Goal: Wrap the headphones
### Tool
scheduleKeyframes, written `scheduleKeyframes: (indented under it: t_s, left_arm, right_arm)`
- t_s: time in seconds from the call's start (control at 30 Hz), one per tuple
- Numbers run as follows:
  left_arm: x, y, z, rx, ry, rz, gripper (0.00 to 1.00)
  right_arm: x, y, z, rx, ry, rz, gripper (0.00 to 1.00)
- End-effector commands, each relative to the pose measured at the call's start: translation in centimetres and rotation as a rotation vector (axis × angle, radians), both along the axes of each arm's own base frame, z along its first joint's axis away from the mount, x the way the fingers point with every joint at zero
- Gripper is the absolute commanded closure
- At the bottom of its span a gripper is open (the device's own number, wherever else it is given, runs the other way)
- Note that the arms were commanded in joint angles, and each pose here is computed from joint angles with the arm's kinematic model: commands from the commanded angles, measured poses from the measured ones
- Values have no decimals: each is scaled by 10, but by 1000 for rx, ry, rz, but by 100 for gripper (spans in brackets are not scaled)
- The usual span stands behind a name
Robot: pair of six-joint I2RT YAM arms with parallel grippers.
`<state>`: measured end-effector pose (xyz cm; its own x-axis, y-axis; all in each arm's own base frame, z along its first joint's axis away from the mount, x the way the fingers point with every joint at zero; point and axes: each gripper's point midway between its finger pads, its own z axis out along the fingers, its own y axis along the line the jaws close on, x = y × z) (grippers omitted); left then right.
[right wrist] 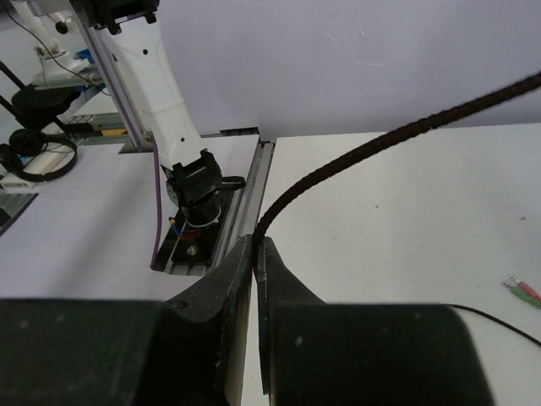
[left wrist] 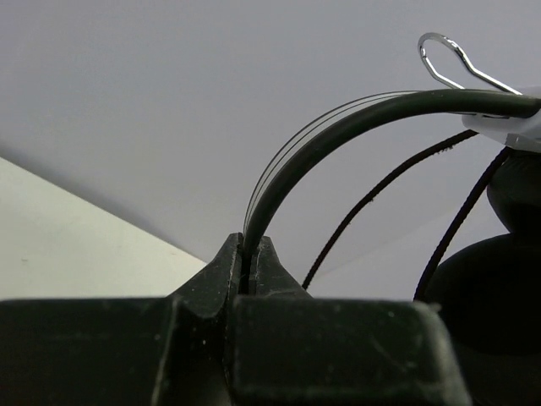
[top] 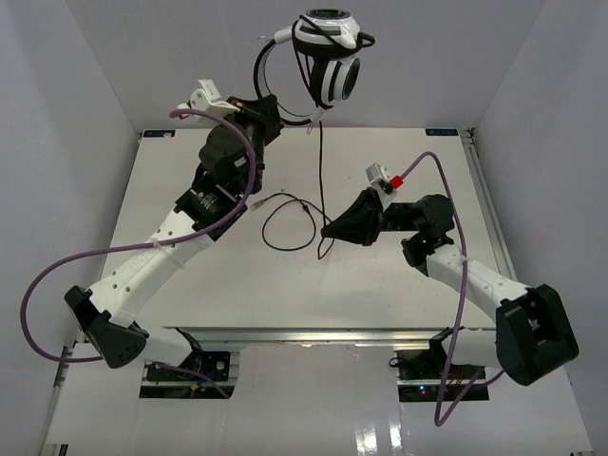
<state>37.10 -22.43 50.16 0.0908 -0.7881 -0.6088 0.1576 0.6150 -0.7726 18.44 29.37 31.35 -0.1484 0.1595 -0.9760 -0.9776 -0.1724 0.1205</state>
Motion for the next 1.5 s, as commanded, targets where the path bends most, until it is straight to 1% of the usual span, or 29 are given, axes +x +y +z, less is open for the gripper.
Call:
scheduleKeyframes:
  t_s: [0.0, 0.07, 0.13, 0.2, 0.23, 0.27, 0.33, 0.37, 0.43, 0.47, 0.57, 0.6, 0.67, 0.77, 0.83, 0.87, 0.93, 1.03, 1.1, 1.17, 1.23, 1.27, 1.4, 1.47]
  left_arm:
    - [-4, 26, 27, 37, -68, 107, 100]
    - [1, 34, 33, 164, -64, 171, 100]
    - [10, 39, 27, 352, -46, 249, 100]
    - [23, 44, 8, 521, -7, 310, 100]
    - [31, 49, -12, 639, 32, 341, 100]
    - [39, 52, -29, 711, 63, 351, 100]
    - [53, 54, -59, 809, 119, 328, 100]
    - [59, 50, -75, 856, 146, 317, 100]
    - [65, 49, -112, 974, 203, 296, 100]
    - [67, 45, -125, 1006, 216, 273, 100]
    - [65, 29, -171, 1089, 235, 132, 100]
    - [63, 24, -182, 1094, 239, 88, 100]
    - [57, 14, -204, 1101, 244, -5, 100]
    - [46, 9, -219, 1114, 243, -87, 100]
    - [40, 15, -225, 1119, 252, -86, 100]
    - [39, 19, -225, 1114, 256, -72, 100]
    - [41, 31, -220, 1057, 280, -30, 100]
    - [49, 54, -212, 835, 368, -5, 100]
    - [55, 62, -205, 750, 378, -10, 100]
    - [57, 62, -202, 690, 388, -29, 100]
    - [59, 63, -196, 562, 413, -29, 100]
    - [61, 65, -195, 525, 420, -32, 100]
    - [66, 62, -179, 304, 426, -46, 100]
    - [68, 52, -170, 221, 422, -83, 100]
  right_arm:
    - [-1, -3, -2, -37, -87, -33, 92]
    - [5, -5, 2, -82, -155, -81, 92]
    - [17, -11, 7, -155, -228, -167, 92]
    - [29, -19, 15, -210, -294, -262, 92]
    - [37, -25, 18, -249, -326, -325, 92]
    - [42, -31, 23, -285, -360, -370, 92]
    - [46, -41, 40, -339, -446, -420, 92]
    - [55, -49, 46, -373, -474, -484, 92]
    - [60, -61, 57, -424, -520, -547, 92]
    - [64, -66, 67, -433, -559, -579, 92]
    - [75, -78, 99, -444, -669, -677, 92]
    - [79, -80, 104, -447, -685, -694, 92]
    - [86, -82, 106, -456, -701, -724, 92]
    - [97, -83, 98, -493, -720, -738, 92]
    - [97, -82, 93, -500, -726, -723, 92]
    - [89, -77, 91, -484, -730, -676, 92]
    - [77, -71, 80, -481, -717, -598, 92]
    - [65, -68, 71, -476, -719, -526, 92]
    - [62, -69, 67, -491, -724, -512, 92]
    - [54, -66, 65, -478, -745, -460, 92]
    - [37, -61, 61, -449, -745, -366, 92]
    - [28, -58, 55, -437, -735, -316, 92]
    - [19, -57, 35, -450, -719, -257, 92]
    - [17, -58, 19, -481, -705, -242, 92]
